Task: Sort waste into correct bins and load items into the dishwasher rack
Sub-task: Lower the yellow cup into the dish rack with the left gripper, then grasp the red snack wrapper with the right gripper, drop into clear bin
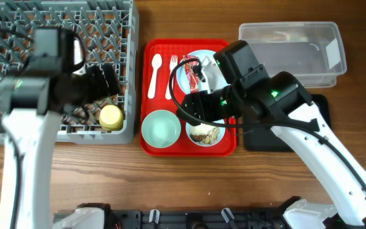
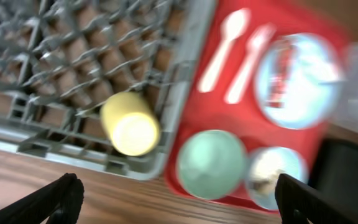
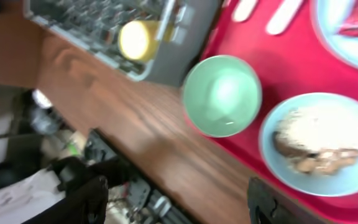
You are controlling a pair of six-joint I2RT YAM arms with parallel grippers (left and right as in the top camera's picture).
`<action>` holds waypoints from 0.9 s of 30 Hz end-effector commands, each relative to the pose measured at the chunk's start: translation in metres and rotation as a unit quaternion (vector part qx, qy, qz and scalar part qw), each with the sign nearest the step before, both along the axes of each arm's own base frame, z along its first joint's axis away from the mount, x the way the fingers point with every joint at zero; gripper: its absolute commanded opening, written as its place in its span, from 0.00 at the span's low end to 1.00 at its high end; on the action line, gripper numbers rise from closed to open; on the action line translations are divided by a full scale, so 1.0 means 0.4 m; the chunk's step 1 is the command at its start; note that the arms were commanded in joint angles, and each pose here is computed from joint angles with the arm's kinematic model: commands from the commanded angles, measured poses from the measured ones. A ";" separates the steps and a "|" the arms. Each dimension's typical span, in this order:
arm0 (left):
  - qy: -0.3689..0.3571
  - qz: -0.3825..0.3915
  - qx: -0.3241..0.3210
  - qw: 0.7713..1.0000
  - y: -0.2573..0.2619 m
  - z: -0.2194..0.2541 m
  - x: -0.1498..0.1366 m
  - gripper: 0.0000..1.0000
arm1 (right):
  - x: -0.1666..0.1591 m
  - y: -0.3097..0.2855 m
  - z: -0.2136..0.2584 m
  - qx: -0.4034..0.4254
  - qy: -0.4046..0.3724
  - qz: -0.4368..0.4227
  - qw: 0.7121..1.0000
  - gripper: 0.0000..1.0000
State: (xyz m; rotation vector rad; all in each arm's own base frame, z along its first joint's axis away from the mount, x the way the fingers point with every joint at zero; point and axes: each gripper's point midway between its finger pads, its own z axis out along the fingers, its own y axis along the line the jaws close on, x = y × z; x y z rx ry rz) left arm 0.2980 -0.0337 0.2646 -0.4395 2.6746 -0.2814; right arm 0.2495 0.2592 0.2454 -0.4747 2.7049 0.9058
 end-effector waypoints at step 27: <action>-0.148 -0.051 -0.048 0.987 -0.043 0.204 -0.199 1.00 | 0.502 -0.035 -0.414 -0.181 -0.087 -0.092 0.975 0.68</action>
